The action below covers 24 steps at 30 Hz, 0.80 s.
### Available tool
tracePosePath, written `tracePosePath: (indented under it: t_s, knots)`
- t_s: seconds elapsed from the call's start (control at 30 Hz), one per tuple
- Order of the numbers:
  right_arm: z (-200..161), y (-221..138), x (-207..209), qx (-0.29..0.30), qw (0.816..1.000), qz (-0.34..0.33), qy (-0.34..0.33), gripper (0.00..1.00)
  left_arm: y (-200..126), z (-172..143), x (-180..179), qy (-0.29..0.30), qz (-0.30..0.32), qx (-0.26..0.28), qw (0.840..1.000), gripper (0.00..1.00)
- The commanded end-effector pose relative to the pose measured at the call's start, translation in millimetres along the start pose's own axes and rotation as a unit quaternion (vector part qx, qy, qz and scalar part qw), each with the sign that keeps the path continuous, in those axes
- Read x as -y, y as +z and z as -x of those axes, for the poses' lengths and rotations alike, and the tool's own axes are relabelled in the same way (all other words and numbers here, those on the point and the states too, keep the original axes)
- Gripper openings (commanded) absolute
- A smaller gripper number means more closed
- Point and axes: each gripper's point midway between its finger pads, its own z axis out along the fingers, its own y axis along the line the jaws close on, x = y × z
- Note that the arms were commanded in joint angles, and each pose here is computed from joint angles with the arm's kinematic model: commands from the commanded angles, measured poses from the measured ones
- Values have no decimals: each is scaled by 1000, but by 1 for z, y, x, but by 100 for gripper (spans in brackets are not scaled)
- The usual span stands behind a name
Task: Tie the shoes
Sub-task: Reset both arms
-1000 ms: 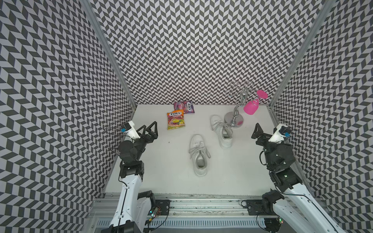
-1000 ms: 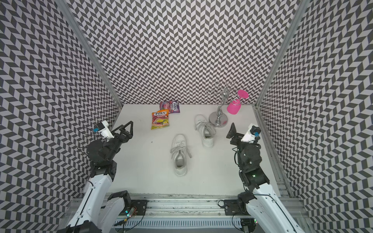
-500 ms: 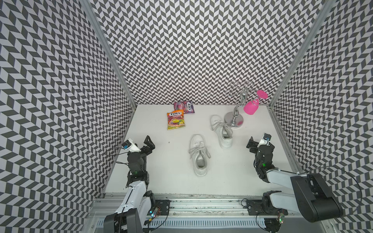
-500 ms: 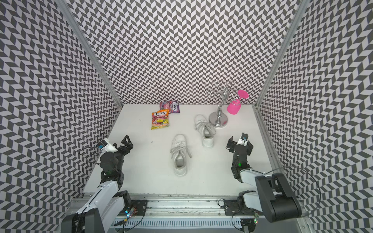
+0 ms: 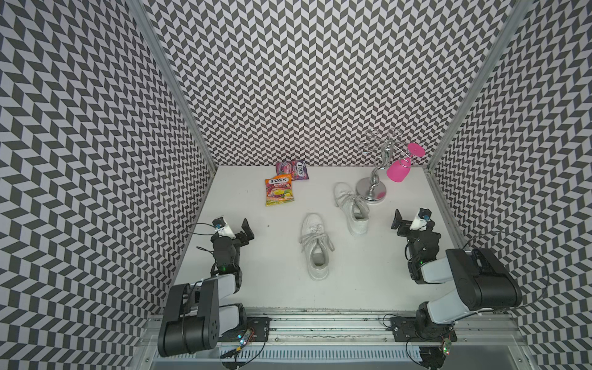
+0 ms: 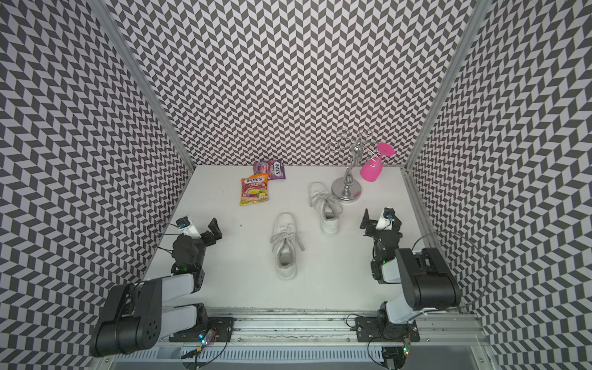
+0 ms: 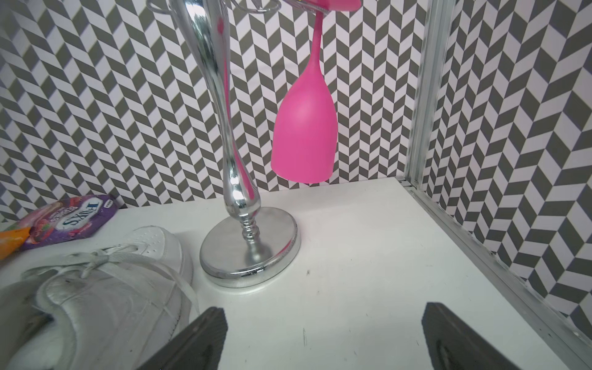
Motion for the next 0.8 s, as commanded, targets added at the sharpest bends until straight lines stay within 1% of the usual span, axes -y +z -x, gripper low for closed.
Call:
tracePosePath:
  t_s: [0.0, 0.03, 0.13, 0.17, 0.23, 0.3, 0.77]
  knots:
    - [15, 8, -7, 11, 1000, 18, 1, 100, 16, 40, 31, 61, -54, 66, 995, 100]
    - [16, 7, -7, 17, 1000, 19, 2, 100, 23, 36, 35, 60, -60, 51, 995, 100]
    - [21, 4, -8, 35, 999, 22, 2, 100, 24, 21, 48, 83, -84, 75, 990, 100]
    - [22, 4, -8, 38, 999, 22, 2, 100, 22, 21, 54, 95, -88, 87, 988, 100]
    - [22, 4, -8, 37, 999, 22, 1, 100, 31, 14, 56, 99, -81, 45, 991, 100]
    - [20, 4, -8, 33, 999, 22, 1, 99, 31, 14, 57, 101, -83, 52, 990, 100]
    - [16, 7, -11, 17, 1000, 25, -6, 99, 31, 14, 55, 98, -77, 49, 991, 100]
